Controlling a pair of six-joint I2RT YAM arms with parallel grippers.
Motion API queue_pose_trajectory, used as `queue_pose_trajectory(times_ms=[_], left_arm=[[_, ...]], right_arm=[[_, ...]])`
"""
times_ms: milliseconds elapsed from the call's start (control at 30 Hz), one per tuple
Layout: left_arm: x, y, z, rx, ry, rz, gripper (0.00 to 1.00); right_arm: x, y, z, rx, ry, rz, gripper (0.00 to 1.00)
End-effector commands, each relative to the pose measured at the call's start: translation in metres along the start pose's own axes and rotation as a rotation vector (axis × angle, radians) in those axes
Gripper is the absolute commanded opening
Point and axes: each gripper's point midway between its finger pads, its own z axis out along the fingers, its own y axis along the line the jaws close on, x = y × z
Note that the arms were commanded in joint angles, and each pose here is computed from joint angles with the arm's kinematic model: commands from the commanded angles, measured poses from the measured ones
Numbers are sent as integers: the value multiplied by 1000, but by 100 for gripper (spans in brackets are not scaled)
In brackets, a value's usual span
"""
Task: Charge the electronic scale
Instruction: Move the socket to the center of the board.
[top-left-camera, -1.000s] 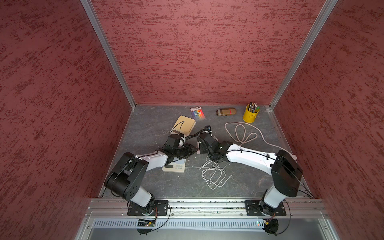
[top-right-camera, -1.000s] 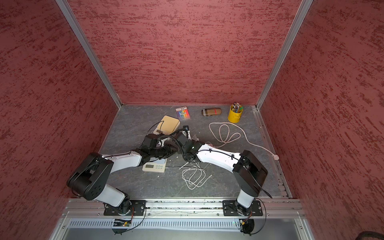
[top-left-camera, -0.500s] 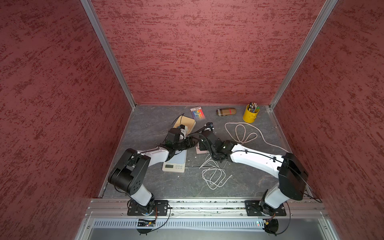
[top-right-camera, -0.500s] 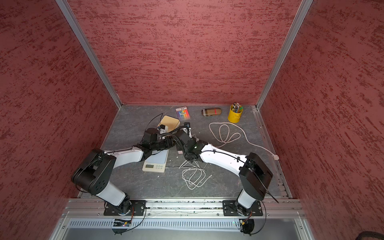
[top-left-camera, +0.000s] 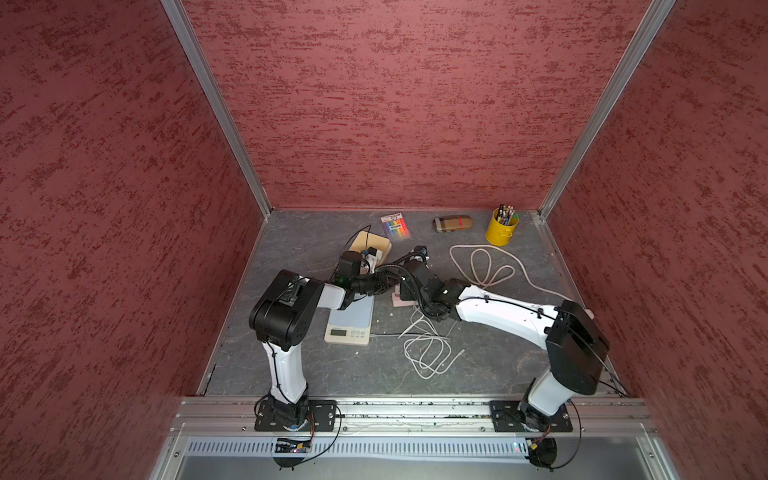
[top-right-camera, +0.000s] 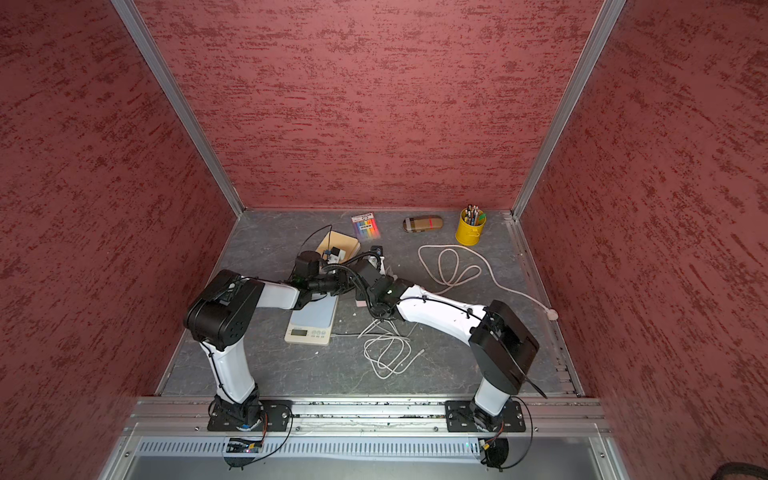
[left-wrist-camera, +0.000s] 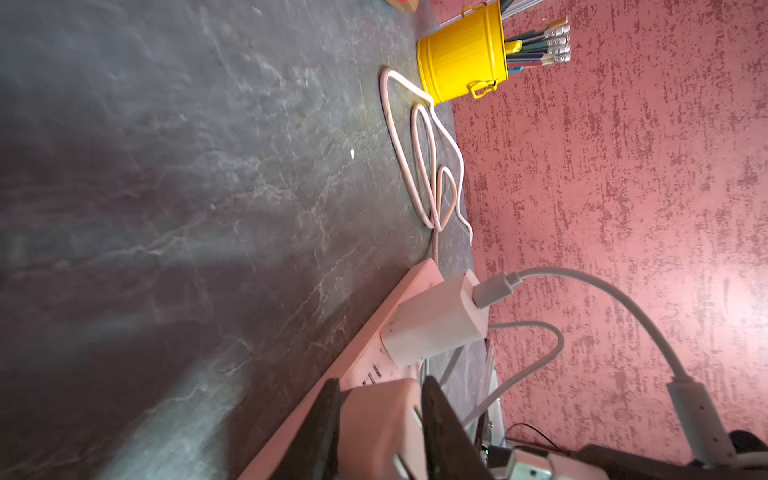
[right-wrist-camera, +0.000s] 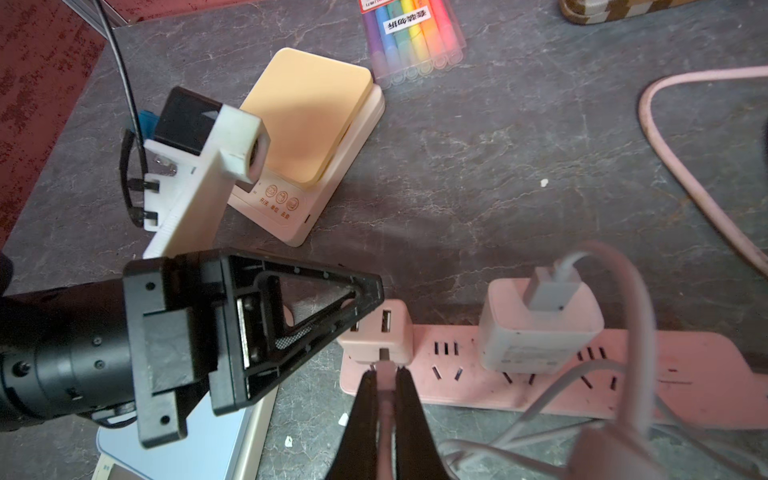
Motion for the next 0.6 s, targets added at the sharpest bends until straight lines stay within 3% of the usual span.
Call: queue_pose_trajectory(times_ms=[0, 233, 567], left_arm=[[5, -18, 0, 90, 29, 43, 29], [20, -30, -3, 148, 70, 88, 28], [44, -24, -2, 130, 110, 93, 28]], right_arm=[[-6, 5, 1, -31, -3, 43, 0], [-4, -1, -2, -24, 1, 61, 0], [15, -16, -5, -4, 37, 71, 0]])
